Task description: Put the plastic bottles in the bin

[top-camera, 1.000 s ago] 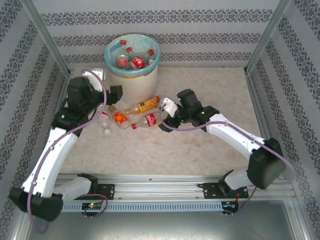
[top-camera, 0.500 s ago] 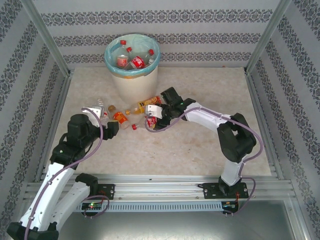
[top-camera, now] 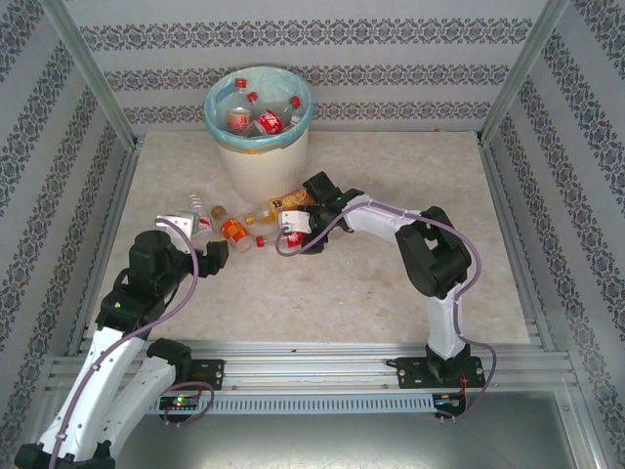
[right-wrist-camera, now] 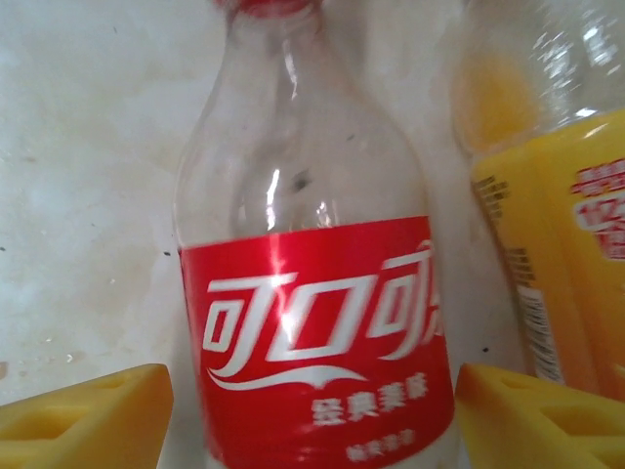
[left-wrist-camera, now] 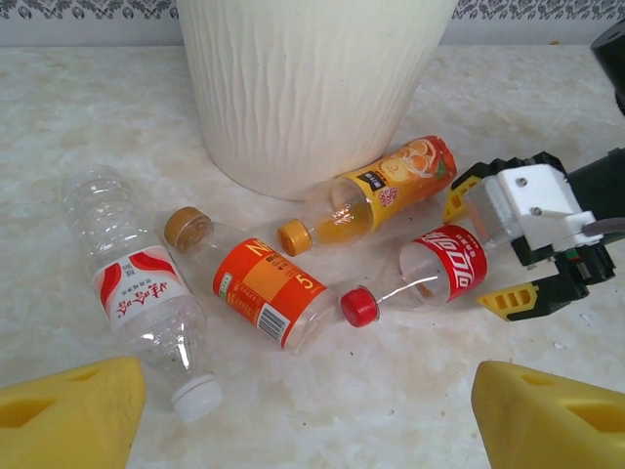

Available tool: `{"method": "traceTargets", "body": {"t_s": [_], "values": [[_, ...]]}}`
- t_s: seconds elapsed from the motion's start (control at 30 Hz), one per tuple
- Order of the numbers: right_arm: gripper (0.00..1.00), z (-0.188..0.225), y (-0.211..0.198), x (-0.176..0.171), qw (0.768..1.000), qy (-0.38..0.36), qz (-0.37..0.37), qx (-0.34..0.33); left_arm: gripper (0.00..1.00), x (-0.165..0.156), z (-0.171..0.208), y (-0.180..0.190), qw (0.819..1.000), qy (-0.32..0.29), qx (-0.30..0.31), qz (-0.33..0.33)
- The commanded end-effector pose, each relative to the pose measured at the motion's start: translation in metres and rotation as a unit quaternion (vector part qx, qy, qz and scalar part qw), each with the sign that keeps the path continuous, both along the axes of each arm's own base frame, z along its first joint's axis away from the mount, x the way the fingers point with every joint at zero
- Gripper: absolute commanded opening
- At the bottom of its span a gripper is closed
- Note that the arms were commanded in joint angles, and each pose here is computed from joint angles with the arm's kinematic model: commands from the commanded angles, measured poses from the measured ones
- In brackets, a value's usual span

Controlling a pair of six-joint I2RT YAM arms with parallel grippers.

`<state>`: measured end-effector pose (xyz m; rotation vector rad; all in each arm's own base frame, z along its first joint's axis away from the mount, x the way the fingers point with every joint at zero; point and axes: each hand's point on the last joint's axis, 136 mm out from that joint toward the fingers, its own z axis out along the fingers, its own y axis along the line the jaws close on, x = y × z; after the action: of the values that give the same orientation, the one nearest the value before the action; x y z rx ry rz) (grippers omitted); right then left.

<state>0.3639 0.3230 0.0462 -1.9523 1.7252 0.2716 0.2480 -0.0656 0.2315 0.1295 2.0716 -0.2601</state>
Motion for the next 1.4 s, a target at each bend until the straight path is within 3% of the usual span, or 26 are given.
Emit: {"method": "traceTargets", "body": {"t_s": [0.0, 0.17, 0.33, 0.5, 0.73, 1.03, 1.23, 1.37], "values": [[0.76, -0.016, -0.004, -0.010, 0.999, 0.019, 0.017, -0.036, 0.88, 0.000, -0.004, 0.000, 1.000, -0.001, 0.007, -0.002], [0.73, -0.020, -0.008, -0.012, 0.999, 0.022, 0.011, -0.042, 0.88, 0.001, -0.005, 0.000, 1.000, 0.001, 0.008, -0.002], [0.61, -0.007, -0.010, -0.015, 0.999, 0.025, -0.002, -0.026, 0.88, 0.001, 0.001, 0.002, 1.000, -0.007, 0.008, 0.004], [0.50, 0.035, -0.011, -0.032, 0.999, 0.021, -0.024, 0.032, 0.88, 0.001, 0.024, -0.001, 0.999, -0.033, -0.003, -0.002], [0.46, 0.098, -0.017, -0.072, 0.989, 0.025, -0.075, 0.127, 0.88, 0.002, 0.078, -0.030, 0.991, -0.090, -0.072, -0.066], [0.45, 0.201, -0.011, -0.103, 0.935, 0.065, -0.135, 0.321, 0.85, -0.006, 0.155, -0.075, 0.946, -0.169, -0.204, -0.188], [0.44, 0.257, -0.001, -0.127, 0.911, 0.089, -0.091, 0.393, 0.83, -0.011, 0.176, -0.095, 0.915, -0.176, -0.263, -0.249], [0.45, 0.271, 0.009, -0.138, 0.905, 0.099, -0.076, 0.407, 0.79, -0.014, 0.189, -0.103, 0.890, -0.184, -0.311, -0.279]]}}
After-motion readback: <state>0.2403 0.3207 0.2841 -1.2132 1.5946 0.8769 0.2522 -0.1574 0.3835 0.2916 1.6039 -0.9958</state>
